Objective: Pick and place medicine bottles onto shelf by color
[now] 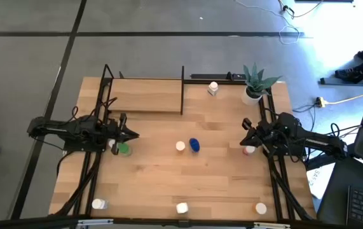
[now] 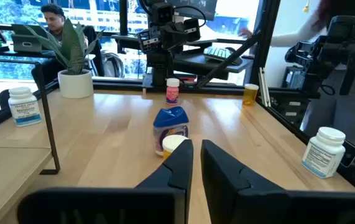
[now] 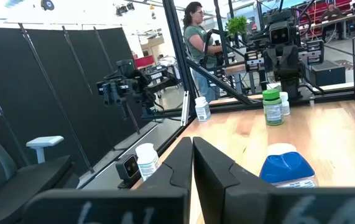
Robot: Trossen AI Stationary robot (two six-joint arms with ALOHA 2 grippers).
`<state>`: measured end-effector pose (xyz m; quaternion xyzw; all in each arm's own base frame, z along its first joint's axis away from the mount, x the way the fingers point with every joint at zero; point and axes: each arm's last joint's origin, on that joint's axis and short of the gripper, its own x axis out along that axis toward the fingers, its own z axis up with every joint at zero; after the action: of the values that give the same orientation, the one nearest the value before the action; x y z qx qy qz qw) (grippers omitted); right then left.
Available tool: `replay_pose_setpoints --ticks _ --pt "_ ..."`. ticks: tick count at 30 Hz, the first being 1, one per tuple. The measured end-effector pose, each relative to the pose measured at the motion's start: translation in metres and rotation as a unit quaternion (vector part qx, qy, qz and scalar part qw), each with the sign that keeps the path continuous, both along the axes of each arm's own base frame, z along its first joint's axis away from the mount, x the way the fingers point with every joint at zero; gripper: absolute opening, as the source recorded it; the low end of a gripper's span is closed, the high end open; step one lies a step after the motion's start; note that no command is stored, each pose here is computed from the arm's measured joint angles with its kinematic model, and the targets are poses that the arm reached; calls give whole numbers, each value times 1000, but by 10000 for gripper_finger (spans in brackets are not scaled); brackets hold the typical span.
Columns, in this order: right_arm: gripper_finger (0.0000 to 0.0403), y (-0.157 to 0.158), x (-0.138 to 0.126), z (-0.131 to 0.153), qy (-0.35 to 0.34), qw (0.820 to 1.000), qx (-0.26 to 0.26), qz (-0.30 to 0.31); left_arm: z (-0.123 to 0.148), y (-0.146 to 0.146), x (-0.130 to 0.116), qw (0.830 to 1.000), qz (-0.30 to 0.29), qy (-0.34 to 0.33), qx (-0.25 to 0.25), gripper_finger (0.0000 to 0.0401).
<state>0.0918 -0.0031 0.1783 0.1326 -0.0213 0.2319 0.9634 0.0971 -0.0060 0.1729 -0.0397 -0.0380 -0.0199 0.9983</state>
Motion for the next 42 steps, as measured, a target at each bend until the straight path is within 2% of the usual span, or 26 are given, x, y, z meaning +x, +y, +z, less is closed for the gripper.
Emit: replay_pose_setpoints --ticks 36,42 --pt "17 0 0 0 0 1000 -1 0 0 0 0 1000 0 0 0 27" --pt "17 -2 1 0 -4 999 -2 -34 0 0 0 1000 1 0 3 27"
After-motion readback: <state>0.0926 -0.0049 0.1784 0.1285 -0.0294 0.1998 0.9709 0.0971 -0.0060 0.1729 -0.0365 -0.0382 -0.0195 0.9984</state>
